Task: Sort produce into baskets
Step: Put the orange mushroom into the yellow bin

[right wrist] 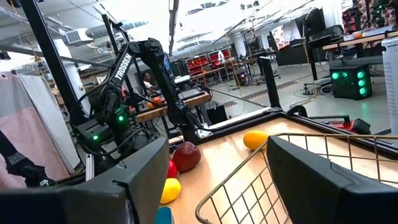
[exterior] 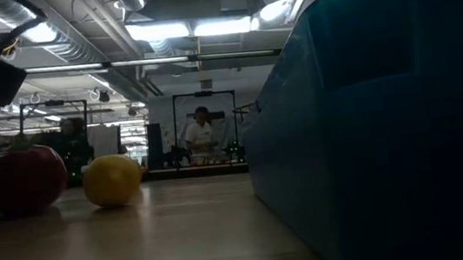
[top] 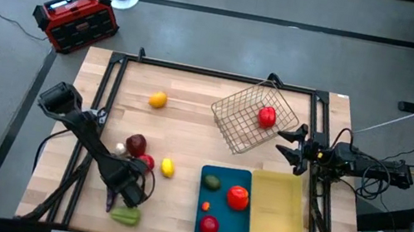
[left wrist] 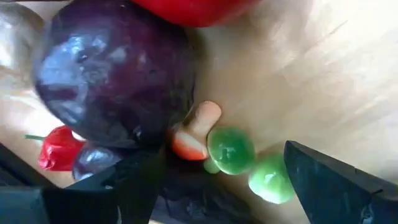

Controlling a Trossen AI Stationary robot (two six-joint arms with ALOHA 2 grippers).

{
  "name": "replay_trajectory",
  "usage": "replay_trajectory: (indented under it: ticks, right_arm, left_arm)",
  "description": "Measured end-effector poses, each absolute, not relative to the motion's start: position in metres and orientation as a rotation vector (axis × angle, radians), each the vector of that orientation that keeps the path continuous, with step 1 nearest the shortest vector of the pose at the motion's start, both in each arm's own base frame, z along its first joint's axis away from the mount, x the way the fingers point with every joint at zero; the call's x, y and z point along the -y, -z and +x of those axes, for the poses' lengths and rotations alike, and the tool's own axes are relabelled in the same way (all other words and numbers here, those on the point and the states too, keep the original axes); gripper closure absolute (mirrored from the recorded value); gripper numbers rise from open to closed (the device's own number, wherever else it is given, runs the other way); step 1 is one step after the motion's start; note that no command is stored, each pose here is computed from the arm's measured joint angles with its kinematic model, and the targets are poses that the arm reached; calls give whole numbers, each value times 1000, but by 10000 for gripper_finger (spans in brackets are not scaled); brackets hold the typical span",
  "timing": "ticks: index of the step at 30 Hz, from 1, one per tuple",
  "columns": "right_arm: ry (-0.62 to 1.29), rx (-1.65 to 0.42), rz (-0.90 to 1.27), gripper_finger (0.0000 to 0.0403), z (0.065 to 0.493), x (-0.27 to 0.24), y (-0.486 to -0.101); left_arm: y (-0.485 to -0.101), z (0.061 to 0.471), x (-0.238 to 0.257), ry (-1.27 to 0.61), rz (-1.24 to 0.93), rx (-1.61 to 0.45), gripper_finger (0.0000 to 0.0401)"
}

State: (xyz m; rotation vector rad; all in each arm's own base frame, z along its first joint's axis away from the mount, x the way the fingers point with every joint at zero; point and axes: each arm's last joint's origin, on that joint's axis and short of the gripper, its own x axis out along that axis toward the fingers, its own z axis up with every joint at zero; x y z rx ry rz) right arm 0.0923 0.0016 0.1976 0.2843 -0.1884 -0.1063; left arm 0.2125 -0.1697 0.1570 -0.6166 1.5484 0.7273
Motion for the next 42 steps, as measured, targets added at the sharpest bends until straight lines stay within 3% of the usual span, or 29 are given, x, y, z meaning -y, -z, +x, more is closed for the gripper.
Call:
replay_trajectory:
  ticks: [9, 28, 42]
  right_arm:
    - [110, 178, 279, 134, 92, -2, -197]
    - [111, 178, 279, 134, 92, -2, -197]
    - [112, 171, 278, 134, 93, -2, -196]
  left_arm:
    - [-141, 206, 165, -733, -632, -1550, 113]
    - [-140, 213, 159, -697, -653, -1559, 230]
    - [-157, 224, 146, -618, -741, -1489, 282]
